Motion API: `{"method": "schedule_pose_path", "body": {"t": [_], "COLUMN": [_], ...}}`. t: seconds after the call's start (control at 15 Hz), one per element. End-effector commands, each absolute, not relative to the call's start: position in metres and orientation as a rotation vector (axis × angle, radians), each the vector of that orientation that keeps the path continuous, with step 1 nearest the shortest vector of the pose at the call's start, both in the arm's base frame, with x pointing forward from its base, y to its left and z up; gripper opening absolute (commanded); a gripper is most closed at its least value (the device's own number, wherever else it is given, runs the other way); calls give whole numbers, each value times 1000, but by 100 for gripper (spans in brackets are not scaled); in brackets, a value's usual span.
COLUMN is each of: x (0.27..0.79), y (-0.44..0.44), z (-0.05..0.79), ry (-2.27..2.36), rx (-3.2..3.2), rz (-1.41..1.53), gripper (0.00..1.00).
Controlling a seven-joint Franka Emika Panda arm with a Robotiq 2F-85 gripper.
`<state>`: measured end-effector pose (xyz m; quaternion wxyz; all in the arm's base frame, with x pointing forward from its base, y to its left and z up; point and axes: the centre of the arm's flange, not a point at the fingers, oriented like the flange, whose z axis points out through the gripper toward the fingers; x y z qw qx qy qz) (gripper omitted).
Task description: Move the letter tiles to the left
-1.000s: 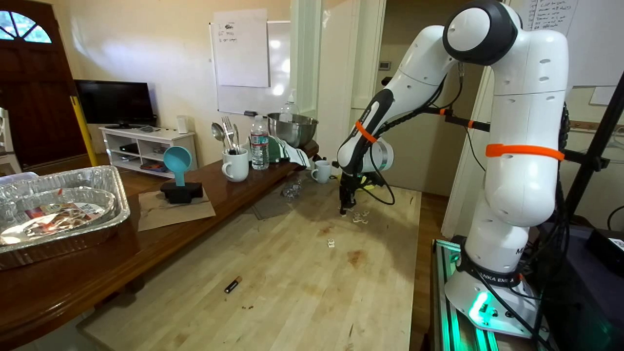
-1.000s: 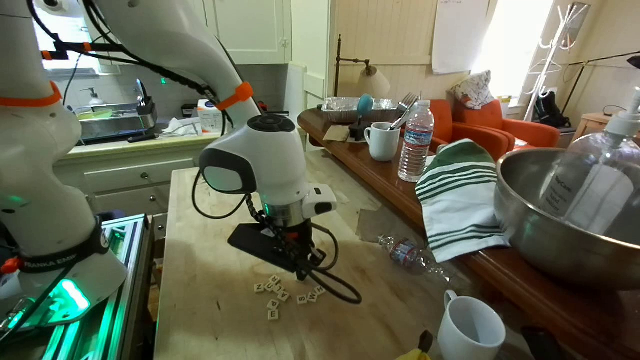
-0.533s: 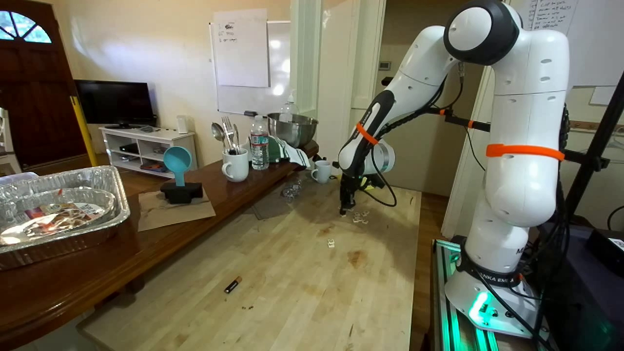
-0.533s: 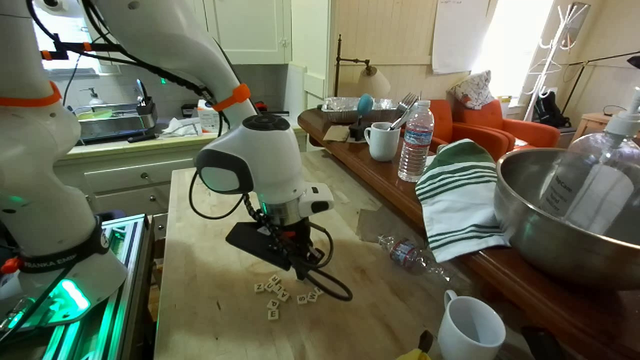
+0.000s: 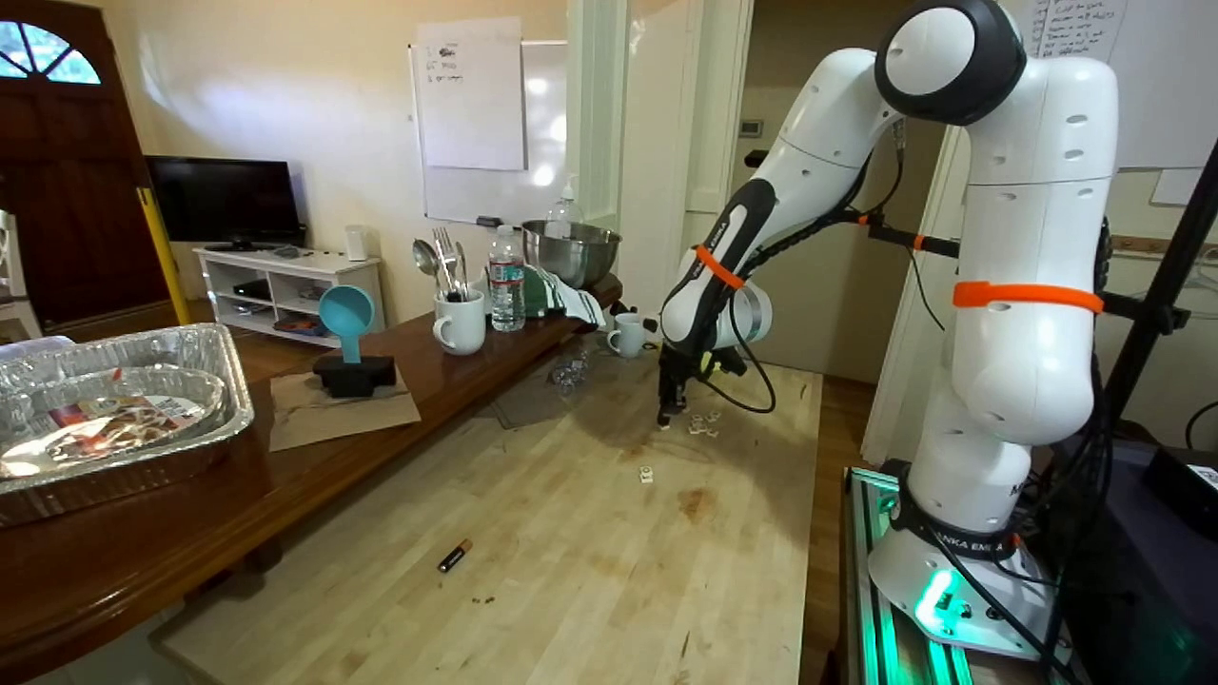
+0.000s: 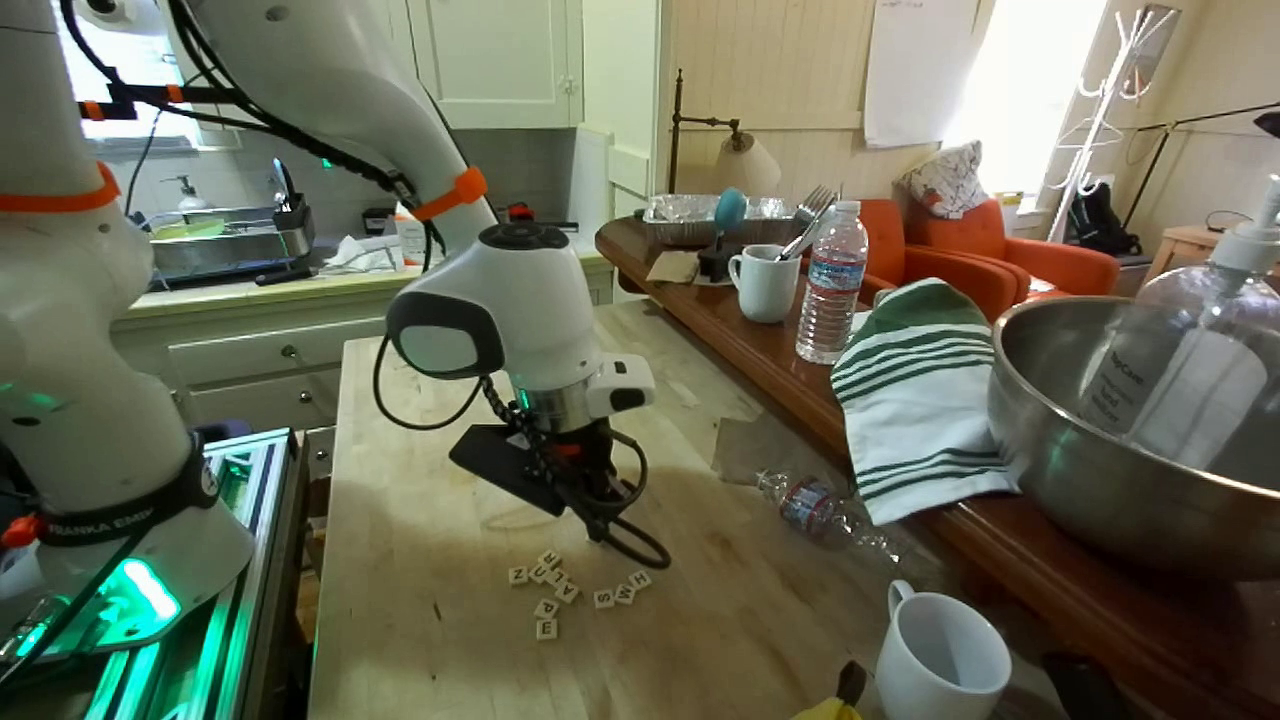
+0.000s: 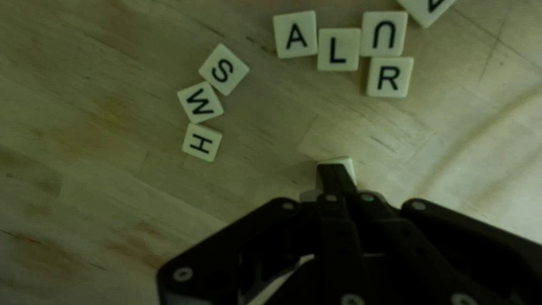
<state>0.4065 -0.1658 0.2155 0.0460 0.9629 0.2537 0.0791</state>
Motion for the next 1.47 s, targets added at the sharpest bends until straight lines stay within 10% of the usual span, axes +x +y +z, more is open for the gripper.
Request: {"method": "schedule_pose_path", "body": {"t": [0.0, 1.4], "x": [391, 385], "y": [-131, -51], "z": [197, 185], "ry": [744, 493], "rx": [2991, 3080], "rz": [123, 96], "gripper": [0, 0]}}
